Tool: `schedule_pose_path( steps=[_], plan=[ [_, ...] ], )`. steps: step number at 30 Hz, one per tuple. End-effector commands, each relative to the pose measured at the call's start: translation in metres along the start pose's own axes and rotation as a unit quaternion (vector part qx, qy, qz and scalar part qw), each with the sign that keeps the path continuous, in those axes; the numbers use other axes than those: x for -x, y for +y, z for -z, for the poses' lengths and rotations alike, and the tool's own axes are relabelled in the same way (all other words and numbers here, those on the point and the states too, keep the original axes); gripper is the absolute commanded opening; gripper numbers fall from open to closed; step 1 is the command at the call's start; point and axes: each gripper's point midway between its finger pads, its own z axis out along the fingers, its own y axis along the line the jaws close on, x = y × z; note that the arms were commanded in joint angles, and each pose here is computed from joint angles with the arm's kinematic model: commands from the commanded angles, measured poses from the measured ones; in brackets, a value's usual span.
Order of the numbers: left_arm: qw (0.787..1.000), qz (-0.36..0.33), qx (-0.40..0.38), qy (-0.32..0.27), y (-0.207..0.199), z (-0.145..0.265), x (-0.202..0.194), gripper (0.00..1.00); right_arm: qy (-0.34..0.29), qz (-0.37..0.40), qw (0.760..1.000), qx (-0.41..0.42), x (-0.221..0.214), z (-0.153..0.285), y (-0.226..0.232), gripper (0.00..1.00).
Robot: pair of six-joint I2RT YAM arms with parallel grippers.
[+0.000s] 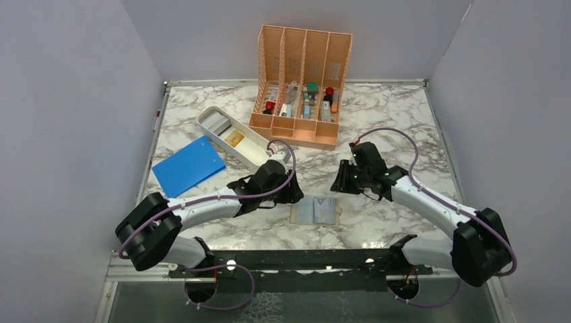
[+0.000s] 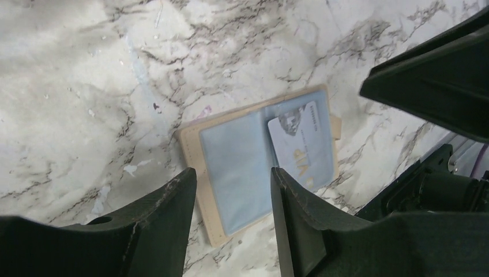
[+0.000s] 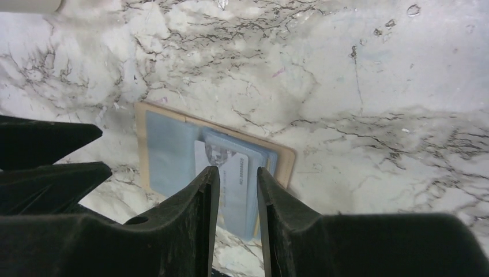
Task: Put the credit cards into the card holder
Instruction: Insert the credit card into the card holder, then close the card holder at the center of the board.
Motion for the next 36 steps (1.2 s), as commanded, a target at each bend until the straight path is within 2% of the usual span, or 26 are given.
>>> schedule_pose_path(
  steps=[1, 4, 8, 13, 21, 29, 36],
  plan=[
    [1.000, -0.002, -0.011, 0.021, 0.004, 0.005, -0.014, 0.54, 0.001, 0.030, 0.999, -0.026, -0.010, 0.016, -0.016, 0.35],
    [0.999, 0.002, -0.013, 0.031, 0.009, 0.003, -0.024, 0.57, 0.022, 0.010, 0.999, -0.028, -0.022, 0.014, -0.019, 0.35],
    [0.999, -0.001, 0.001, 0.041, 0.020, -0.001, -0.034, 0.62, 0.039, -0.011, 0.999, -0.015, -0.037, 0.005, -0.020, 0.42],
    [0.999, 0.005, -0.002, 0.033, 0.026, -0.010, -0.039, 0.65, 0.058, -0.029, 0.998, -0.018, -0.057, -0.001, -0.029, 0.44],
    [0.991, 0.049, -0.102, 0.070, -0.007, -0.018, -0.056, 0.65, 0.069, -0.042, 0.996, 0.040, -0.074, -0.003, -0.016, 0.45],
    [0.981, 0.074, -0.176, 0.033, -0.044, 0.009, -0.029, 0.65, 0.078, -0.056, 0.991, 0.094, -0.084, -0.007, 0.004, 0.44],
    [0.979, 0.089, -0.184, -0.001, -0.048, 0.026, -0.016, 0.60, 0.071, -0.053, 0.990, 0.112, -0.079, -0.005, 0.016, 0.43]
  ],
)
